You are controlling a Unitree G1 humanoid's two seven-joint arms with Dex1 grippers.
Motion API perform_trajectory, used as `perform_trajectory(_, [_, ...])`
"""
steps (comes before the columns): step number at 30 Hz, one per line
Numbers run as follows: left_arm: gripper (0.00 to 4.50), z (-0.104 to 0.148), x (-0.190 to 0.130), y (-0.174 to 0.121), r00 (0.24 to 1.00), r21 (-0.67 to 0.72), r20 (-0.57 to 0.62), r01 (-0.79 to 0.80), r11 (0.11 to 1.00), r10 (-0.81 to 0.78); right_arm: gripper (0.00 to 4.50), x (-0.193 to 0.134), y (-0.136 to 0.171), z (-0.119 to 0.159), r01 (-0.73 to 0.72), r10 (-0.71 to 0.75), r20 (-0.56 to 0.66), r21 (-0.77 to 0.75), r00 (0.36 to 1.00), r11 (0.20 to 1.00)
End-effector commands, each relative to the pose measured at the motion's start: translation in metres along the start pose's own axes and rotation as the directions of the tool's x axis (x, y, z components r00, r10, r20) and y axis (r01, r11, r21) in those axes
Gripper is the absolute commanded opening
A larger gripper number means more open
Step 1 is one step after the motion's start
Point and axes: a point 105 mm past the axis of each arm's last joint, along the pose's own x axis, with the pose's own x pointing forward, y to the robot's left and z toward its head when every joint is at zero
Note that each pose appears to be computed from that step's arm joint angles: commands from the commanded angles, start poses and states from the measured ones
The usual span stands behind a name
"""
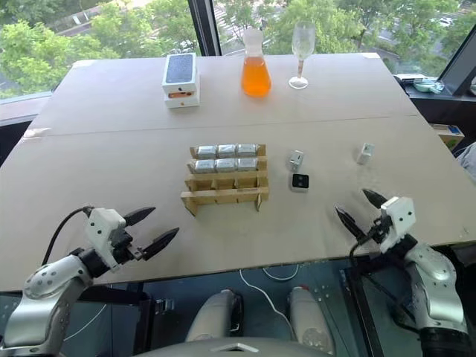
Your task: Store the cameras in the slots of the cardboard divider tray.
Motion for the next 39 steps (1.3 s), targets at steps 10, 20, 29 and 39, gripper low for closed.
perform_trajectory(10, [4.46,0.116,-0.005,-0.021,0.897,0.214,0.149,0.381,0.899,-0.416,4.5,0.063,-0.041,0.008,0.488,-0.486,-0.047,0.042,0.872,0.872])
perform_trajectory(20, [4.46,0.119,-0.005,-0.023,0.861,0.249,0.111,0.458,0.853,-0.495,4.5,0.087,-0.055,0.008,0.575,-0.575,-0.026,0.0,0.818,0.818])
perform_trajectory(29, [4.5,0.113,-0.007,-0.016,0.872,0.255,0.12,0.434,0.864,-0.474,2.75,0.095,-0.063,0.016,0.61,-0.61,0.034,0.005,0.792,0.792])
perform_trajectory(39, [4.5,0.1,-0.012,-0.009,0.89,0.233,0.111,0.41,0.882,-0.443,0.73,0.104,-0.044,0.039,0.482,-0.468,0.162,-0.065,0.869,0.874])
